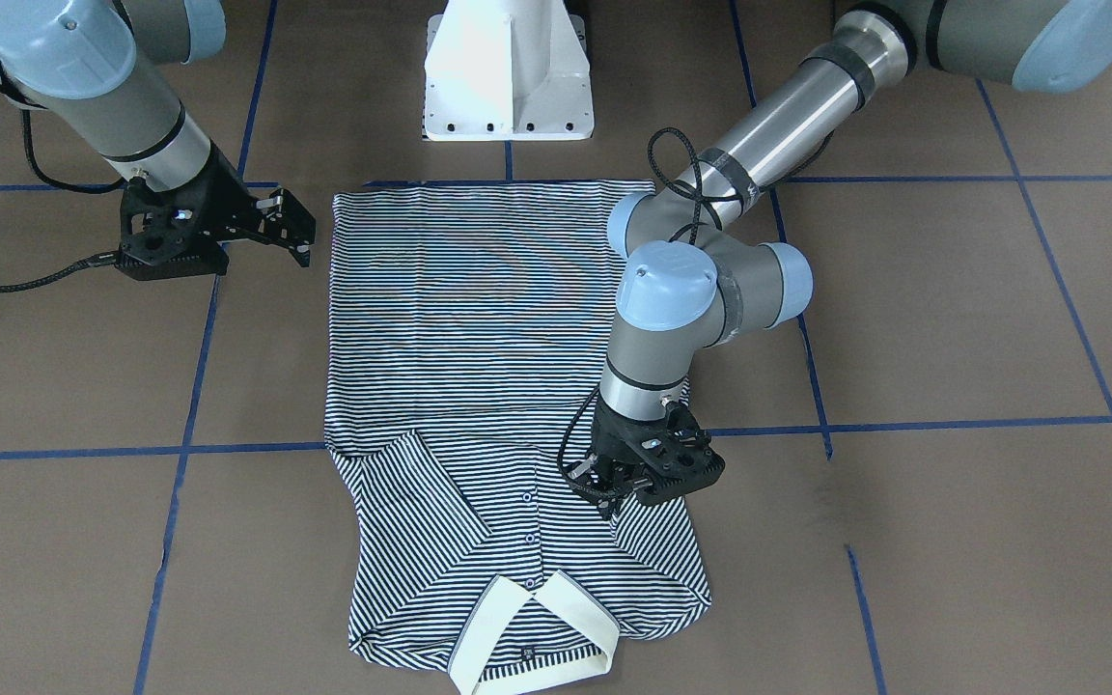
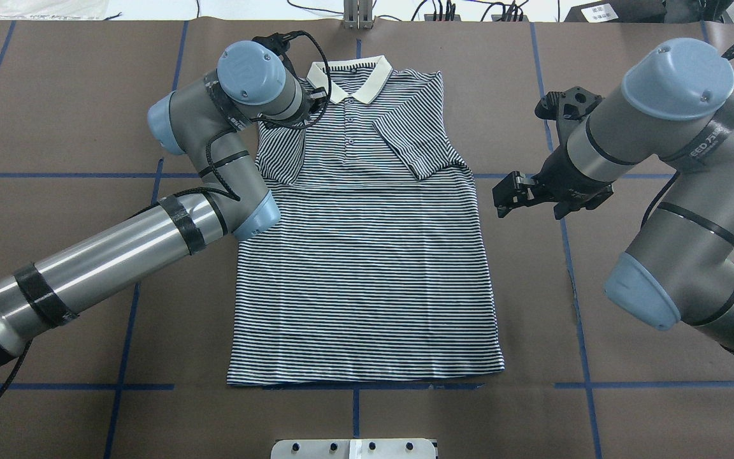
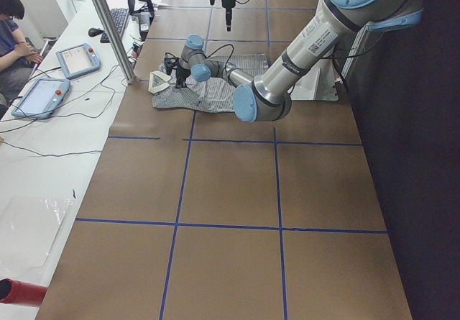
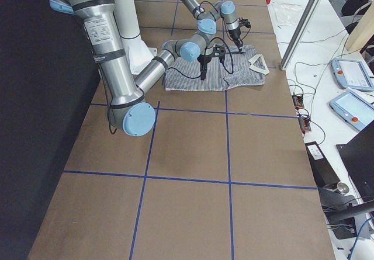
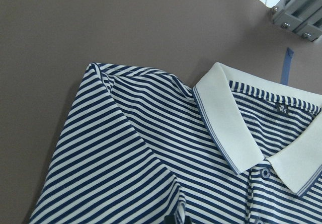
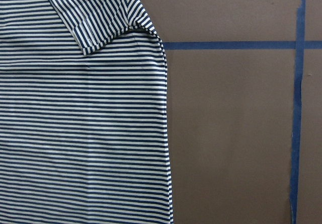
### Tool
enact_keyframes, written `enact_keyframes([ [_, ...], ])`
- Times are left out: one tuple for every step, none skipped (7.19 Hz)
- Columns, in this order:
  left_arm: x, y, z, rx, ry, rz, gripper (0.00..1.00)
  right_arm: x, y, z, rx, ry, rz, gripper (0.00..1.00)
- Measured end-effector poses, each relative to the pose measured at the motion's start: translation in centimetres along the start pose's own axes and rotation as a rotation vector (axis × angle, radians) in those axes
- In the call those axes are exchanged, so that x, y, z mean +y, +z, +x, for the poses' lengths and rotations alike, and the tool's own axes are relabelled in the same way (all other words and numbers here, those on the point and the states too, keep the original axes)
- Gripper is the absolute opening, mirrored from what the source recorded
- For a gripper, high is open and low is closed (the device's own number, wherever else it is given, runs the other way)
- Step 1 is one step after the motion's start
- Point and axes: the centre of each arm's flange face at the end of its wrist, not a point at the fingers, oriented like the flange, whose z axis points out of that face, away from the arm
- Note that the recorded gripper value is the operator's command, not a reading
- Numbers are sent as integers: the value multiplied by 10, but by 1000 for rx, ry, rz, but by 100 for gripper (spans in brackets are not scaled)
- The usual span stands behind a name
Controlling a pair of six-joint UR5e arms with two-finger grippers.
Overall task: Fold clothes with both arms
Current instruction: 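Fold the sleeve nearest the left gripper inward over the shirt body, then move both grippers down to the hem corners nearest the robot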
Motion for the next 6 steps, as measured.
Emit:
enact_keyframes([
  [0, 2, 0, 8, 3, -1, 100, 0, 0, 0, 1, -1, 2, 100],
  [2, -5, 6, 37, 9, -2, 100, 0, 1, -1, 3, -3, 4, 100],
  [7, -22, 13, 89, 20, -23, 100, 4, 6, -3, 16, -8, 12, 100],
  [16, -39, 7, 127, 31, -80, 100, 14, 17, -10, 37, -5, 23, 100],
  [28, -57, -14, 145, 40, -143, 100, 29, 26, -21, 51, 10, 35, 100],
  [48, -78, -35, 133, 57, -189, 100, 47, 32, -30, 55, 26, 44, 100],
])
